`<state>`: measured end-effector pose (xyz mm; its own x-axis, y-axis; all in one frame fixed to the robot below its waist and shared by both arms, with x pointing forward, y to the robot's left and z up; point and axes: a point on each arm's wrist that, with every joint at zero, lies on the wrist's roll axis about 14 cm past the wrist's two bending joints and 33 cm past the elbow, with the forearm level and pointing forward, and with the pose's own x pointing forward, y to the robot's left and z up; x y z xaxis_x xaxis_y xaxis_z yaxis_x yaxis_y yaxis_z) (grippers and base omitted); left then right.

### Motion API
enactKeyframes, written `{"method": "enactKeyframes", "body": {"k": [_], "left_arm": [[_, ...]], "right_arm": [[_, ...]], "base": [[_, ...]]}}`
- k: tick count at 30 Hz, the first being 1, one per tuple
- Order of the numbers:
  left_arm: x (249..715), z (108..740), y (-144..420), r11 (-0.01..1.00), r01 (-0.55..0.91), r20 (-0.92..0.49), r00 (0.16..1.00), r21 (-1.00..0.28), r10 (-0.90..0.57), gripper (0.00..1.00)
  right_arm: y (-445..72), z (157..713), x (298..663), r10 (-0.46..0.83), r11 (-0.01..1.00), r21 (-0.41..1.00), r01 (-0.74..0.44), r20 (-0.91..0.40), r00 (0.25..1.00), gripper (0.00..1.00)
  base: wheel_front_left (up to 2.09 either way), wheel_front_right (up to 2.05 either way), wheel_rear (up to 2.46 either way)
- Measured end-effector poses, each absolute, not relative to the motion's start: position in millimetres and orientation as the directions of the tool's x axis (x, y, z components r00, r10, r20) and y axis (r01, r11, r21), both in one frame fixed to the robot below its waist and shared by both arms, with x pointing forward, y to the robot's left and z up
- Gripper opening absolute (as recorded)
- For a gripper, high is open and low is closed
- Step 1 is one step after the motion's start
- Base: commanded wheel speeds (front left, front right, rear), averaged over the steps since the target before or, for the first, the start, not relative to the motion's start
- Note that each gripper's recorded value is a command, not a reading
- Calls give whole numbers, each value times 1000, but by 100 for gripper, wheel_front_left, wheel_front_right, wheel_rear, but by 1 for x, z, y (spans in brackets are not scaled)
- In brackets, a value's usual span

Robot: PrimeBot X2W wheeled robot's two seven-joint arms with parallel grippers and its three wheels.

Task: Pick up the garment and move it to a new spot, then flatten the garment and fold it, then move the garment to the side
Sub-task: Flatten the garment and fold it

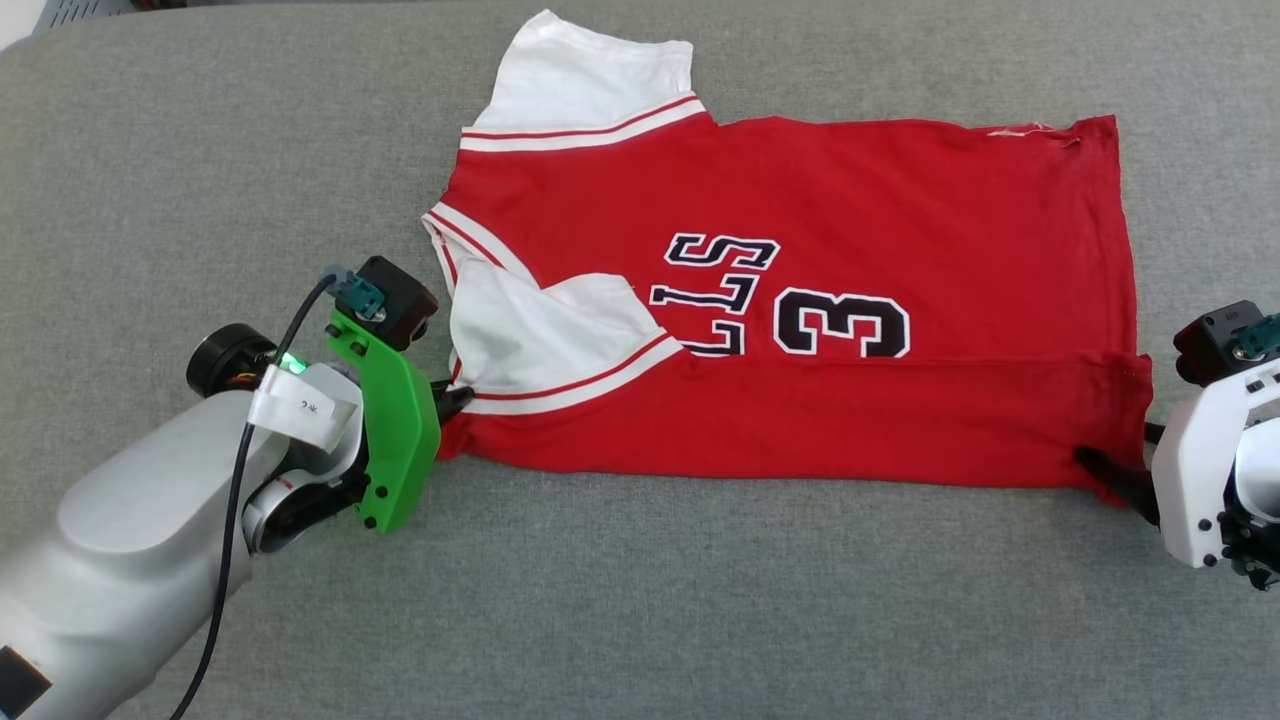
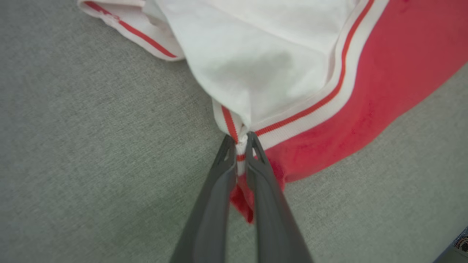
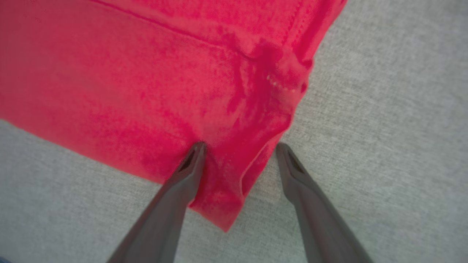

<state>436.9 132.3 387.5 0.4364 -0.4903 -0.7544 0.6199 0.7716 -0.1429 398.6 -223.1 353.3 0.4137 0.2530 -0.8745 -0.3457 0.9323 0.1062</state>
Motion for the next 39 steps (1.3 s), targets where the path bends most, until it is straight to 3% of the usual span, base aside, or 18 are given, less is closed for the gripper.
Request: {"method": "enactKeyframes", "body": {"k": [3,4,5,6,13,23,30,39], "left_arm": [[438,383,134,778,611,-754,439,-147,-488,0],[438,382,135,781,608,-754,442,-147,-486,0],[439,382,136,782,606,-753,445,-146,-485,0],[439,382,136,783,604,-751,448,-145,-485,0],[434,392,139,792,595,-727,483,-136,-488,0],[413,424,144,786,610,-688,528,-100,-498,0],[380,431,143,779,618,-689,520,-103,-504,0],[347,406,133,777,600,-735,438,-189,-517,0]], "right_arm": [[-218,346,399,266,928,118,-354,-875,405,100],[-217,345,399,273,928,126,-351,-871,409,92],[-217,345,400,277,929,130,-345,-864,420,29],[-217,346,400,280,930,132,-342,-859,429,0],[-214,369,409,304,932,124,-341,-781,546,0],[-217,422,400,341,923,105,-371,-671,658,0],[-222,438,377,349,923,113,-367,-646,679,0],[-233,417,350,322,940,164,-298,-710,626,0]], "base": [[0,0,0],[0,0,0],[0,0,0],[0,0,0],[0,0,0],[0,0,0],[0,0,0],[0,0,0]]}}
